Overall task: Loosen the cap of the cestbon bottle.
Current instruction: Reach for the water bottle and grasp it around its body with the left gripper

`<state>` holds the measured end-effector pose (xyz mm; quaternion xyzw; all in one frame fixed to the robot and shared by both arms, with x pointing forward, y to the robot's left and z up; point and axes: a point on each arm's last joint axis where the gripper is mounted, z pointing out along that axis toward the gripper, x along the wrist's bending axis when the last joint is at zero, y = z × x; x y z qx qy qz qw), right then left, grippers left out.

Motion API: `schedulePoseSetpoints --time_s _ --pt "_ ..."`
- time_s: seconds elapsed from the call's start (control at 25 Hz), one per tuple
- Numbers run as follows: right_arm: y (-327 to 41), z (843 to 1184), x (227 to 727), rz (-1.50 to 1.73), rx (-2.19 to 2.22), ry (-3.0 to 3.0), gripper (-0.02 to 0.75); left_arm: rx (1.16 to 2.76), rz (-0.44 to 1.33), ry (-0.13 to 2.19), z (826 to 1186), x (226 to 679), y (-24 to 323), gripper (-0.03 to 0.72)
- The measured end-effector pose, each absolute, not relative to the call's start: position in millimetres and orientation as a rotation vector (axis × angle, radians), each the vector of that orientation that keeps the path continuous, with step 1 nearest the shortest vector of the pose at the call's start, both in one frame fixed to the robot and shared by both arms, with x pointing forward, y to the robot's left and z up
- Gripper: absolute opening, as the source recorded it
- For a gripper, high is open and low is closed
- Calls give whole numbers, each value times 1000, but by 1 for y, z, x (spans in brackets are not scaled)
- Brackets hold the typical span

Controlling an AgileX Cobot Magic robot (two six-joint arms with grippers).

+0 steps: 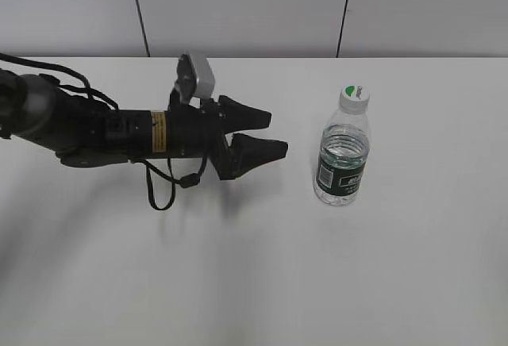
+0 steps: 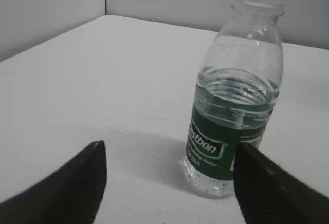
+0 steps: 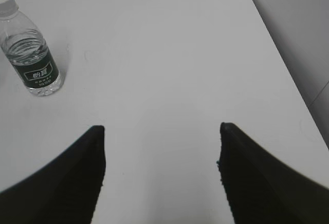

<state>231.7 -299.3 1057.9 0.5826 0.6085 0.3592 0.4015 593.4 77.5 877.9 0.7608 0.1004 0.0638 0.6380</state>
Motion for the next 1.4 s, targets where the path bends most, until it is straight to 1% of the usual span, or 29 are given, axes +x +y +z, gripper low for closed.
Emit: schedulePoseSetpoints --time_s 0.16,0.84,1.4 --pt "-299 1058 232 908 1473 1538 527 1779 114 239 865 586 65 597" --pt "-299 1058 232 908 1473 1538 527 1780 30 173 840 581 7 597" --pt "-299 1058 232 909 1472 1538 527 1740 38 166 837 587 -23 598"
